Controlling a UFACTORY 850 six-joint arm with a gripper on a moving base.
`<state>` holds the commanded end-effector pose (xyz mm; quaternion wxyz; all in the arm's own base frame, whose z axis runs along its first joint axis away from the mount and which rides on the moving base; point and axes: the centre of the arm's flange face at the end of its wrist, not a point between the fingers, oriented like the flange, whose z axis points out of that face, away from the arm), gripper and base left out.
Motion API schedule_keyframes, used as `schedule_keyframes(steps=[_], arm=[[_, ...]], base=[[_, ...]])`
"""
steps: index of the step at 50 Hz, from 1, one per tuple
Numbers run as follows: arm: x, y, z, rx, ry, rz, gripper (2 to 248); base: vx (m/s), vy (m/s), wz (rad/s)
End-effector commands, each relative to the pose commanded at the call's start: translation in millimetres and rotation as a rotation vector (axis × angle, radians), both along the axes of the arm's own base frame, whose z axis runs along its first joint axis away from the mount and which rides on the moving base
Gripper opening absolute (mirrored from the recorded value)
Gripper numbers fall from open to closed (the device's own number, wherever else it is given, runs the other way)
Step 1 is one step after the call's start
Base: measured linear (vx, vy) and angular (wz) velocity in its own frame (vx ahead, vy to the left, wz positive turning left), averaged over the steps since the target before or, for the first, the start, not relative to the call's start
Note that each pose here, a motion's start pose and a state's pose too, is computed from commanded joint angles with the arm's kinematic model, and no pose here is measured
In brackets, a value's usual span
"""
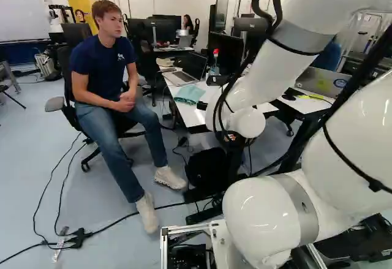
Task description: Clean the table with the green towel
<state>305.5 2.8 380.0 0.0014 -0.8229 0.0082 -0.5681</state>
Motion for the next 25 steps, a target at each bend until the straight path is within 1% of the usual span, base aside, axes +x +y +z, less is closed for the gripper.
schedule_keyframes(steps=[13, 25], arm=[[-18.3, -1.6, -7.4, -0.006, -0.016, 0.006, 247], [-29.3, -2.4, -11.9, -0.01, -0.026, 0.01, 247]], base=[[0.0, 0.0, 0.0], [0.0, 0.0, 0.0]])
